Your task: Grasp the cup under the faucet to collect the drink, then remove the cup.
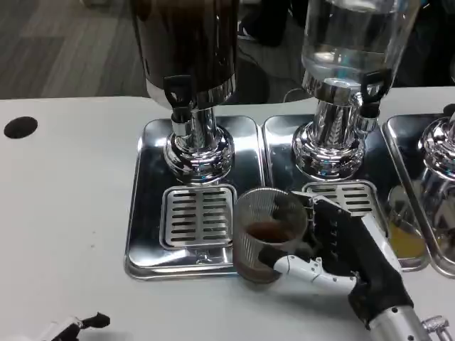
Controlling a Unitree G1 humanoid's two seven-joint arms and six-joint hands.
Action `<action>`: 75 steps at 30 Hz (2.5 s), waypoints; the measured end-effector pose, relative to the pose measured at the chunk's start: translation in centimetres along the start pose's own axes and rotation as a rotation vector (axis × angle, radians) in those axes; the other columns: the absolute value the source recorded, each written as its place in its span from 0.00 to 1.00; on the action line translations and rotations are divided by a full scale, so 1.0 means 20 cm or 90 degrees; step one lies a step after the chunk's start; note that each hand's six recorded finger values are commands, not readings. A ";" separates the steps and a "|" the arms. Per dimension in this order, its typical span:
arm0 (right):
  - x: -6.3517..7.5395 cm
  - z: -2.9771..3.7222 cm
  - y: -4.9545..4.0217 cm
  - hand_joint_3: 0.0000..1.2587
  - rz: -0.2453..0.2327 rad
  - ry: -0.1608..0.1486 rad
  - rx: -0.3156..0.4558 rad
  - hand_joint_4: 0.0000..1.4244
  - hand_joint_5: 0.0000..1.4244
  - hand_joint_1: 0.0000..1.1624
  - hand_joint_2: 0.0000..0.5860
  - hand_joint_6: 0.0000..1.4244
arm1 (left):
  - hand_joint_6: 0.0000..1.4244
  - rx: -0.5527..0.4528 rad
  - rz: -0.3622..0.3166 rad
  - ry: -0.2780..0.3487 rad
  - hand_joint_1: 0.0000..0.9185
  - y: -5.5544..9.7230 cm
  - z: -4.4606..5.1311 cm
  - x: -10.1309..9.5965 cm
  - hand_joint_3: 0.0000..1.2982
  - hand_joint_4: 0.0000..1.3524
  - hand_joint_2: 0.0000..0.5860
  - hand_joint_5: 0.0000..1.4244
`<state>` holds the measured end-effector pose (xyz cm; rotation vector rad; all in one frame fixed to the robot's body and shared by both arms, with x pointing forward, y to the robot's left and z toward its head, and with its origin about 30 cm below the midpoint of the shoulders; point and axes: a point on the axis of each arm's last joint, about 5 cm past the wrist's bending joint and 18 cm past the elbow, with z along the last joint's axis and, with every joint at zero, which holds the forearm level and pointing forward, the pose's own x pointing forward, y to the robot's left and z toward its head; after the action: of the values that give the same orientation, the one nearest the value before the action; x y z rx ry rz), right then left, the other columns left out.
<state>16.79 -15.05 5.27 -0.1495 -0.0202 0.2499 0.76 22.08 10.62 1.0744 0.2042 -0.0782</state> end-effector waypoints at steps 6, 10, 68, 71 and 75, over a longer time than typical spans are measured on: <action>-0.01 0.006 -0.019 0.36 -0.001 -0.012 0.005 0.31 0.32 0.67 0.19 0.16 | 0.38 0.006 -0.003 0.003 0.00 0.00 -0.001 0.01 0.28 0.20 0.15 0.26; -0.02 0.002 -0.030 0.36 0.004 -0.013 0.008 0.31 0.32 0.67 0.19 0.17 | 0.38 0.005 -0.005 0.004 0.00 0.00 0.000 0.02 0.28 0.20 0.15 0.26; -0.21 -0.164 -0.220 0.37 0.002 -0.051 -0.008 0.32 0.33 0.66 0.19 0.18 | 0.41 -0.020 -0.009 0.049 0.00 0.03 -0.028 0.06 0.25 0.19 0.15 0.26; -0.22 -0.168 -0.227 0.37 0.004 -0.053 -0.009 0.32 0.33 0.66 0.19 0.18 | 0.41 -0.019 -0.009 0.050 0.00 0.03 -0.029 0.06 0.25 0.19 0.15 0.26; -0.24 -0.172 -0.235 0.37 0.005 -0.054 -0.008 0.33 0.33 0.66 0.19 0.19 | 0.42 -0.019 -0.011 0.048 0.00 0.03 -0.026 0.06 0.25 0.19 0.15 0.26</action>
<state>13.33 -21.25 2.57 -0.1514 -0.1047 0.2638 1.96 22.88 10.66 1.0472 0.2823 -0.0498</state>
